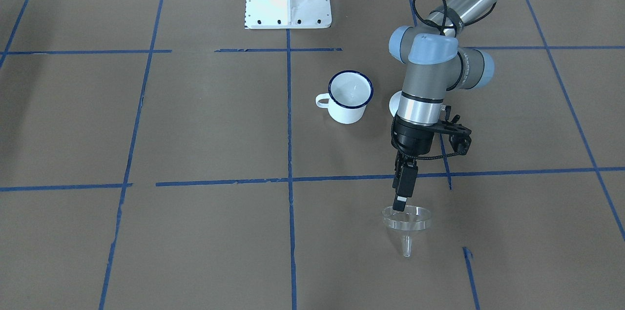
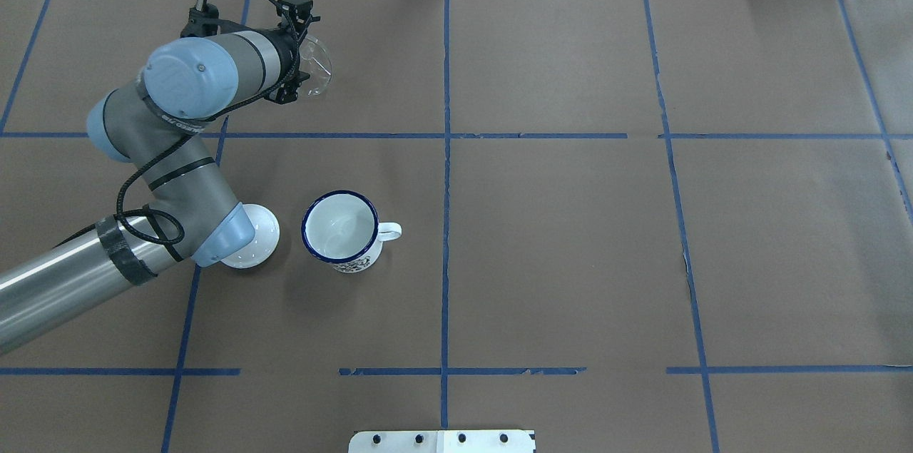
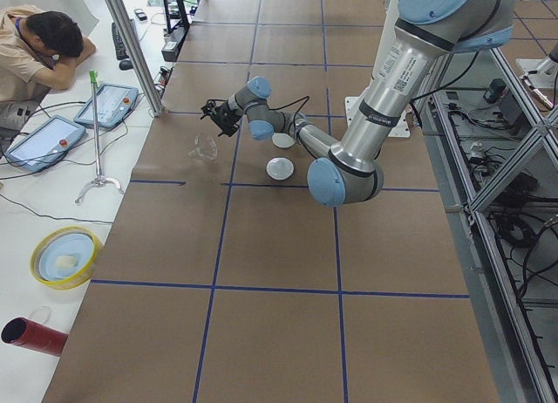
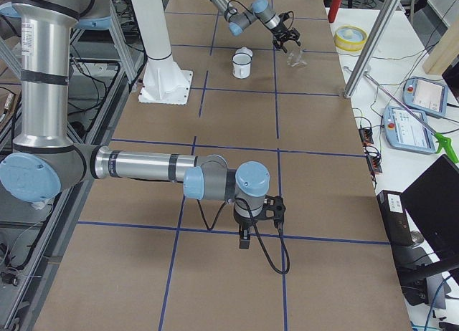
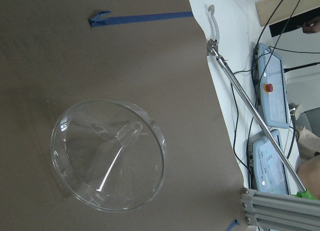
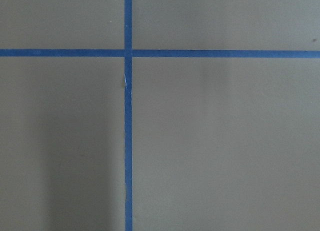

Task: Place funnel on cup
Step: 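Close the left gripper on the funnel's rim and lift it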

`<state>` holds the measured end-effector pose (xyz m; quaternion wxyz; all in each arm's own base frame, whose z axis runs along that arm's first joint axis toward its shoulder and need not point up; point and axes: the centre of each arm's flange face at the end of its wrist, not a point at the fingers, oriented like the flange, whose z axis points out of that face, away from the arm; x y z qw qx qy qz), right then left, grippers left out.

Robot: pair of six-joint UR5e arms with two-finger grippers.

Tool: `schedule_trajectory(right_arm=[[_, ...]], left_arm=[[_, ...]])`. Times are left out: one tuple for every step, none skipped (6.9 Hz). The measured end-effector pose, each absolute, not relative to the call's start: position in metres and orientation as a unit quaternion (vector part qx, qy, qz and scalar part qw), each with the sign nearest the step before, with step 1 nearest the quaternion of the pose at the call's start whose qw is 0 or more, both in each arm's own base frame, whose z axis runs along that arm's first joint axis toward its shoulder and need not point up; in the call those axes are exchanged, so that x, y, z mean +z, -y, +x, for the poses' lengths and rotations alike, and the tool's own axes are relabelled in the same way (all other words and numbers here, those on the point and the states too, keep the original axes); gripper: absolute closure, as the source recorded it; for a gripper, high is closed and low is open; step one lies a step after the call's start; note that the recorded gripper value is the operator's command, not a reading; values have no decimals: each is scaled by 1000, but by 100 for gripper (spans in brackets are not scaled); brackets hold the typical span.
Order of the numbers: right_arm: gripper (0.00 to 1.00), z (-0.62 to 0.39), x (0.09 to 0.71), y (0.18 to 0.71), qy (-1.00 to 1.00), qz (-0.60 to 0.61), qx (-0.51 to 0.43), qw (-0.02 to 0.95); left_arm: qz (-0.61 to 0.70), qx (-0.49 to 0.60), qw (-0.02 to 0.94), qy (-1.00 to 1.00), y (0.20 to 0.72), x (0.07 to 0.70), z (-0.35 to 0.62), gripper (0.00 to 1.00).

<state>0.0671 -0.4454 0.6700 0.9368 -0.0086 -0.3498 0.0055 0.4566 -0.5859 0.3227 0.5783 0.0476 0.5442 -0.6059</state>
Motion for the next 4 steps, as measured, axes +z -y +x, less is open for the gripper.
schedule_trajectory(right_arm=[[0,67,670,445,350,-9,6,937],[0,67,670,445,350,-9,6,937],[0,67,670,445,350,-9,6,937],[0,67,670,445,350,-9,6,937]], left_arm=[[53,-613,575,-539,588,338,464,11],[54,-619,571,-537,590,345,467,13],[53,-625,565,-537,593,347,465,17],[54,-630,558,-537,598,346,460,25]])
